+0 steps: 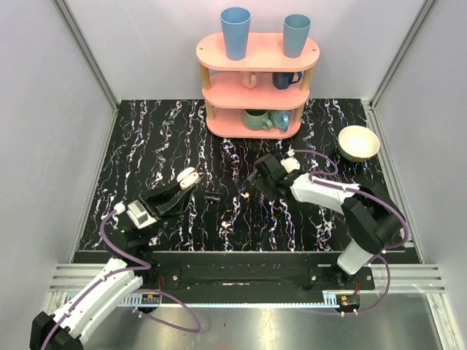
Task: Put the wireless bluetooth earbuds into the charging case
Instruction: Adjust the right earbud at the center of the board.
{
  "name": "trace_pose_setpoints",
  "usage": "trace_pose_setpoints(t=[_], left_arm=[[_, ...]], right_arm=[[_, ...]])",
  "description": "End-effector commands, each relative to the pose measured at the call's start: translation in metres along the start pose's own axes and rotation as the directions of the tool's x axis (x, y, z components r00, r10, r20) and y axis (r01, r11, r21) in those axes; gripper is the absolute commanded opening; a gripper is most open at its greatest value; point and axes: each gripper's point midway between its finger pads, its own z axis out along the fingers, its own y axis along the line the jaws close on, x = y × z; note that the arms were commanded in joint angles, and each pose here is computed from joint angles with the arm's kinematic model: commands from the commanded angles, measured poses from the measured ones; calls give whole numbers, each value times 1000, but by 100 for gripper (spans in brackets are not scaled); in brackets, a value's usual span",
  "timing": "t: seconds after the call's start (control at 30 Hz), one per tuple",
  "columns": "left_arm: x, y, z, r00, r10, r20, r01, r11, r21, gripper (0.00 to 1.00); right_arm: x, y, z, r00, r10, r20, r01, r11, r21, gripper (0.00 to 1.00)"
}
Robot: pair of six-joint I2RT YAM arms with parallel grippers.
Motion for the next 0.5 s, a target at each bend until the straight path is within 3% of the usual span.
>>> trace_pose_setpoints(t=[0.0,0.17,0.47], left_arm=[[-21,3,7,998,23,60,-22,1000,-16,0],[-20,5,7,998,24,60,-22,999,-27,0],[-21,7,5,998,26,65,-24,999,-41,0]], right_arm=[[-17,17,1,992,92,88,-95,995,33,76],[-5,15,8,999,26,28,-29,990,136,74],[25,19,20,997,29,-75,-18,989,149,67]])
